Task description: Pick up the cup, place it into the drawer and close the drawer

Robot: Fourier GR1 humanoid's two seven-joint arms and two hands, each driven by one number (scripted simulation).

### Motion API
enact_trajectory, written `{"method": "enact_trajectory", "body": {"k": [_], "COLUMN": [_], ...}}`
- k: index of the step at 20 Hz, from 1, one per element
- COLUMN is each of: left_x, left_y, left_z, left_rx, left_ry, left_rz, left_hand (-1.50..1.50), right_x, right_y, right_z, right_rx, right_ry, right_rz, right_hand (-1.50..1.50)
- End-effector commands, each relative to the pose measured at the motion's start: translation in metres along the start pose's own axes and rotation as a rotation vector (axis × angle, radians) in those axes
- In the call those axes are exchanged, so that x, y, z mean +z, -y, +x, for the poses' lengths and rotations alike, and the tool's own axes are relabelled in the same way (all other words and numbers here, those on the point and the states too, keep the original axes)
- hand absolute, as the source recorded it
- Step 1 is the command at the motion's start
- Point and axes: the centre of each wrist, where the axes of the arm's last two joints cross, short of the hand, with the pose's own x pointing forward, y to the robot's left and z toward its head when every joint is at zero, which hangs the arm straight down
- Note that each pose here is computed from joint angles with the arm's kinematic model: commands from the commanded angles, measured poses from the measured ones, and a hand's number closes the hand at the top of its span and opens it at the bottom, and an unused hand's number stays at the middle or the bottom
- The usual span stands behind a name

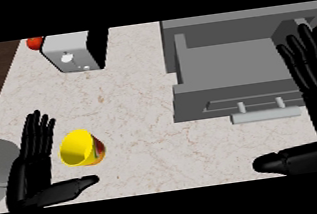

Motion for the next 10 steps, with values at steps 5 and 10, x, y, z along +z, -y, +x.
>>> {"method": "enact_trajectory", "body": {"k": [5,10], "left_x": [0.016,0.017], "left_y": [-0.016,-0.026], "left_z": [-0.052,-0.074], "left_rx": [-0.01,-0.004], "left_ry": [-0.048,-0.044], "left_rz": [0.01,0.023], "left_hand": [-1.5,-1.5], "right_x": [0.002,0.025], "right_y": [0.013,0.014], "right_z": [-0.011,0.0], "right_rx": [-0.009,-0.001], "right_ry": [-0.002,0.004], "right_rz": [0.006,0.024], "right_hand": [-1.5,-1.5]}}
